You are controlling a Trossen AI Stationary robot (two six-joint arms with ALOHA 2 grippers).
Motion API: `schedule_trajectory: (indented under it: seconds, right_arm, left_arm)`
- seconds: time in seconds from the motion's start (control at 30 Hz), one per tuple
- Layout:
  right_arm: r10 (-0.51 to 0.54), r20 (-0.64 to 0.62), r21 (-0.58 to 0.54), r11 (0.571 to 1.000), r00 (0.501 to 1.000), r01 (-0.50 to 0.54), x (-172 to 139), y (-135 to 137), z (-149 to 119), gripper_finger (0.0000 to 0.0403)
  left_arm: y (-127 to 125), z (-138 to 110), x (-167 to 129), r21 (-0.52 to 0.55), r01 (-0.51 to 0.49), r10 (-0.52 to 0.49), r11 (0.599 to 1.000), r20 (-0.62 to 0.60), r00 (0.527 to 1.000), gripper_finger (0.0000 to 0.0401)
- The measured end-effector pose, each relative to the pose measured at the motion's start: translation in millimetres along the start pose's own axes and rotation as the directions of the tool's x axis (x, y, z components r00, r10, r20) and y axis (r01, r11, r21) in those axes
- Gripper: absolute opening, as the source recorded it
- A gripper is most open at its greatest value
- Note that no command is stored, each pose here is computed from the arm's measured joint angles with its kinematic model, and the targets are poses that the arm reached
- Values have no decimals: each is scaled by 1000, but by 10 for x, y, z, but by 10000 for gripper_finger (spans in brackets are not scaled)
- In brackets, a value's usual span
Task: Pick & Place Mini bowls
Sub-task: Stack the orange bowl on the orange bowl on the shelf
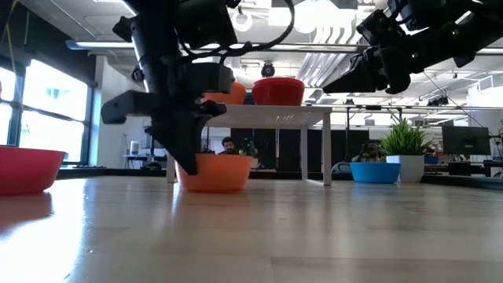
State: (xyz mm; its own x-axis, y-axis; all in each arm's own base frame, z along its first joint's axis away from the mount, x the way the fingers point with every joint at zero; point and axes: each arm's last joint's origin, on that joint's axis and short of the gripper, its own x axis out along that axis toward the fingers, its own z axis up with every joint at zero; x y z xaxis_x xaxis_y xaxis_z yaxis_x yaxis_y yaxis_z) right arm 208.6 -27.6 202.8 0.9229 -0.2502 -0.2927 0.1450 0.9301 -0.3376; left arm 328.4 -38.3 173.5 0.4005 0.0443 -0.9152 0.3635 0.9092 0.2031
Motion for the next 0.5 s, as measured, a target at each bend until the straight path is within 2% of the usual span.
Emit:
schedule_trajectory:
  seconds: [0.23,0.4,0.5]
  right_arm:
    - [1,-3,0,1000,1000,-1,1,1,-3,0]
    - [4,-10,-2,1000,1000,-4,0,4,-10,0]
    - [3,-10,-2,1000,1000,-3,1,3,-10,0]
  left_arm:
    - [86,167,-482,-36,41,-40,999,31,999,5]
    - [173,276,-1075,-61,32,-22,998,161,987,3]
    - [231,256,-1408,-99,39,-19,994,193,981,2]
